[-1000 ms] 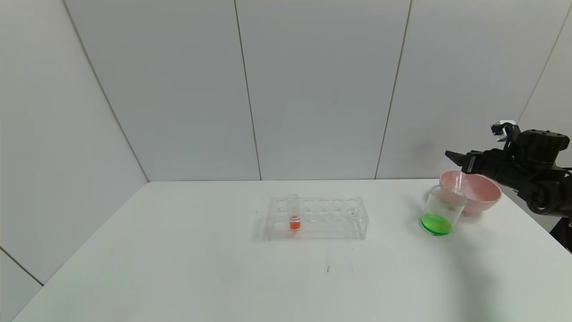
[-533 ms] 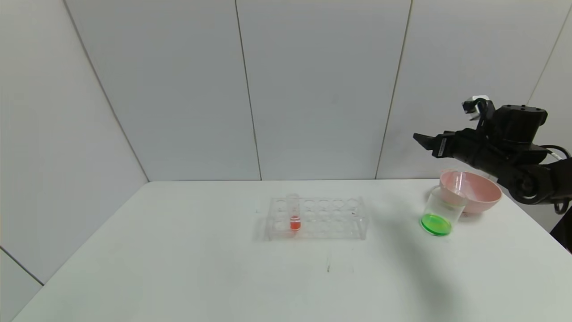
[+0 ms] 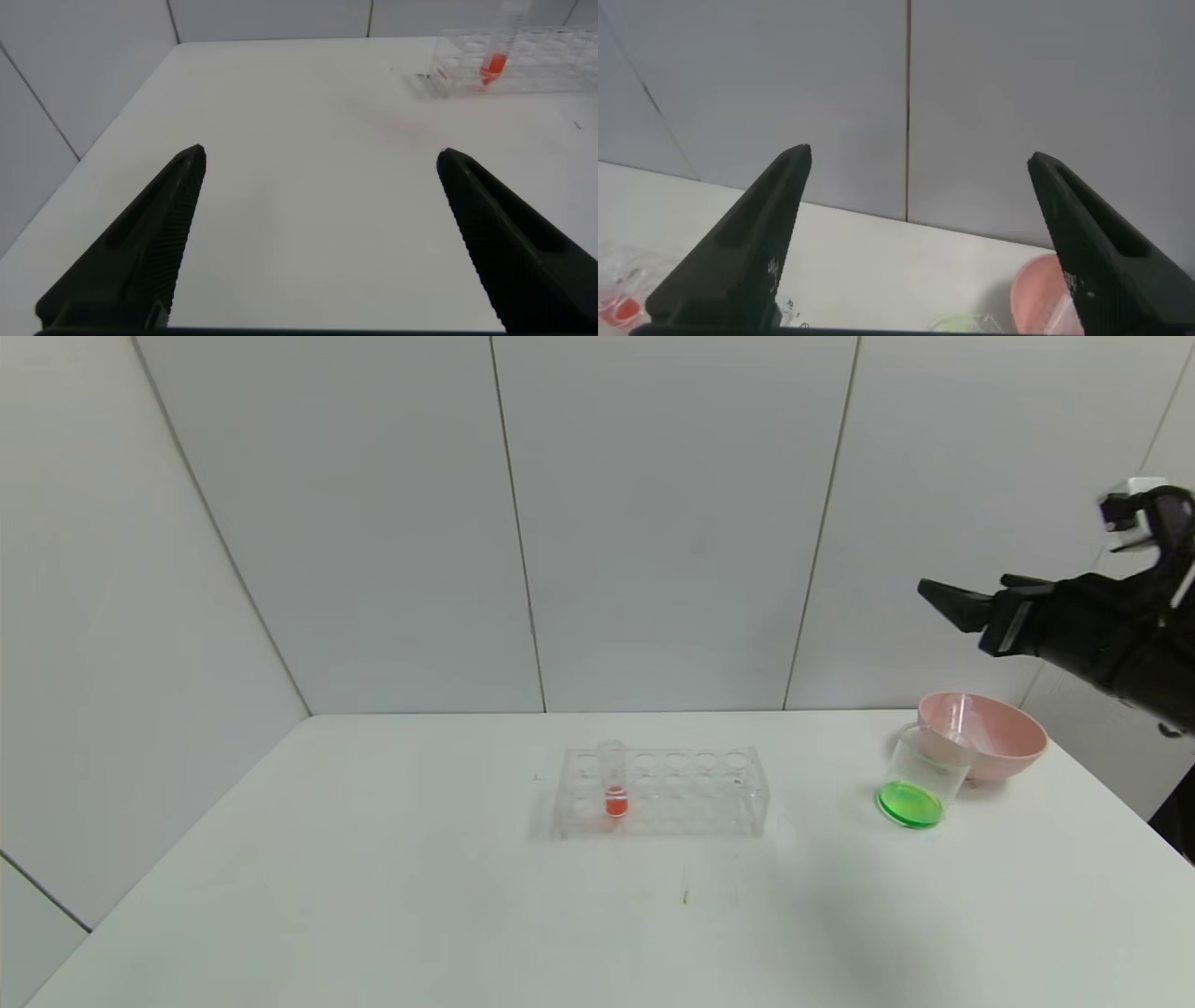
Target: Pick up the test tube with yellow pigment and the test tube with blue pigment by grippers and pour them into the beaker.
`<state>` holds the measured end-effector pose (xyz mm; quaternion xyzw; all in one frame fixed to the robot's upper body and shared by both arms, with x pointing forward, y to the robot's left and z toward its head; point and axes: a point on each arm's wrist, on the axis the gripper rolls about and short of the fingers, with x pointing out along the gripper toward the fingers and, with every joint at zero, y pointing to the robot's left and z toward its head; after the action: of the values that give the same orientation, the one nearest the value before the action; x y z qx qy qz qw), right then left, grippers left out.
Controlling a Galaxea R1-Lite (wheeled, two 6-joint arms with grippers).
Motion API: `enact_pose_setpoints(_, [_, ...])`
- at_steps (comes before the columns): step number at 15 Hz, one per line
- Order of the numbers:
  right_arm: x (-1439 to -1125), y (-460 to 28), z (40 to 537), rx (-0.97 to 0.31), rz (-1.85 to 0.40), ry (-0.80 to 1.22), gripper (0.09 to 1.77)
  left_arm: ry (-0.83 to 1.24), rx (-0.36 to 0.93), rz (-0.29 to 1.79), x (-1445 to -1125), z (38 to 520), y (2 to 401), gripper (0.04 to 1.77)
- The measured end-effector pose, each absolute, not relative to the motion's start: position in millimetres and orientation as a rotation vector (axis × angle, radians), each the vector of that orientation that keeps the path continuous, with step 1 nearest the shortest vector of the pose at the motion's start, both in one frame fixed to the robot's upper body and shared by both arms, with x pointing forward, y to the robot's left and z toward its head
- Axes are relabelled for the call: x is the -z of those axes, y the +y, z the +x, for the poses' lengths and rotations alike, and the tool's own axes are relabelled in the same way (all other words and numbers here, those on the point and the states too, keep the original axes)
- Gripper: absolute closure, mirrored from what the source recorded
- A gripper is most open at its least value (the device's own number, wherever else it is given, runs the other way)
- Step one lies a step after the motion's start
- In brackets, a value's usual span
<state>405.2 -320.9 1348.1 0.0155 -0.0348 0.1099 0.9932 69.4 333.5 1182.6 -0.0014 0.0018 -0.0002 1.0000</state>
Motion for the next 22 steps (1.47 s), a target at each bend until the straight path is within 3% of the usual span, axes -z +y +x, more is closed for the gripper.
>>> enact_pose_setpoints(6, [-1390, -324, 262, -0.261, 0.017, -0.307, 0.17, 0.004, 0.0, -0.003, -1183, 69, 334, 0.05])
enact_pose_setpoints(10, [-1394, -328, 157, -0.284, 0.0, -0.447, 0.16, 0.004, 0.0, -0.003, -1183, 69, 334, 0.05])
enact_pose_setpoints(16, [-1354, -332, 39, -0.263, -0.021, -0.556, 0.16, 0.004, 0.0, -0.003, -1183, 69, 334, 0.05])
enact_pose_setpoints(19, [-1319, -332, 17, -0.218, -0.022, -0.562, 0.16, 0.004, 0.0, -0.003, -1183, 69, 334, 0.05])
enact_pose_setpoints(22, [-1287, -334, 27, -0.136, -0.018, -0.516, 0.16, 0.004, 0.0, -0.003, -1183, 69, 334, 0.05])
